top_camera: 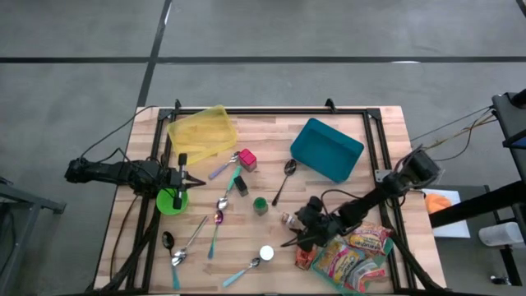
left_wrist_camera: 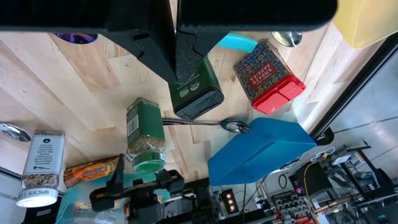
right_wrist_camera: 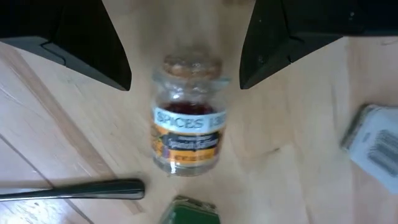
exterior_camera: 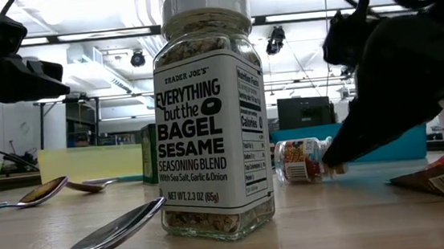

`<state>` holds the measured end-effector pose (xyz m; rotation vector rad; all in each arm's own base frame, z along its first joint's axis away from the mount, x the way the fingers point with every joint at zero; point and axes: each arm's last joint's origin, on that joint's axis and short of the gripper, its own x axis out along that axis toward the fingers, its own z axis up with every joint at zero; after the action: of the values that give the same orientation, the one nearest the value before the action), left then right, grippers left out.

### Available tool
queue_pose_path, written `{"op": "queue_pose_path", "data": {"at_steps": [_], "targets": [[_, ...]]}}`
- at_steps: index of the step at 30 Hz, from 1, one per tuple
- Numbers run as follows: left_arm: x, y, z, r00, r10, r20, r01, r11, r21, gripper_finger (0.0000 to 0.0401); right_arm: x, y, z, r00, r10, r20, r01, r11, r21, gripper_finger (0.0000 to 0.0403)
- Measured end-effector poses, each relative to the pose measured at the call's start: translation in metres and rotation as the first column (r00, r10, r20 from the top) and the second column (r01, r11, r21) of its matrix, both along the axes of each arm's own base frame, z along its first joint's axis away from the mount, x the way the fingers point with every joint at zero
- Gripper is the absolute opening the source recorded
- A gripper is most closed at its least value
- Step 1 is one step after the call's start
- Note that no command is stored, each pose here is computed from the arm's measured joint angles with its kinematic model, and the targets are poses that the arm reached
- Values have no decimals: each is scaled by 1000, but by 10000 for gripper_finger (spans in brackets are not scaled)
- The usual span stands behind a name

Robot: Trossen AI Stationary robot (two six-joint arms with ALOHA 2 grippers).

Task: Pick & Place Food Item
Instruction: Put the brown seasoning bottle into the blue bin

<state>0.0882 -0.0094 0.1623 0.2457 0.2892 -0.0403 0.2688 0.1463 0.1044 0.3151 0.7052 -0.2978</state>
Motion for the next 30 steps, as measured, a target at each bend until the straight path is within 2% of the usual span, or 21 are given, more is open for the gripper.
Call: {"op": "queue_pose_path", "data": {"at_steps": [30], "targets": [[0,0,0,1000,0,0,0,1000,0,0,1,-2,-2,1000,1,11,-1,1000,-12,294]]}}
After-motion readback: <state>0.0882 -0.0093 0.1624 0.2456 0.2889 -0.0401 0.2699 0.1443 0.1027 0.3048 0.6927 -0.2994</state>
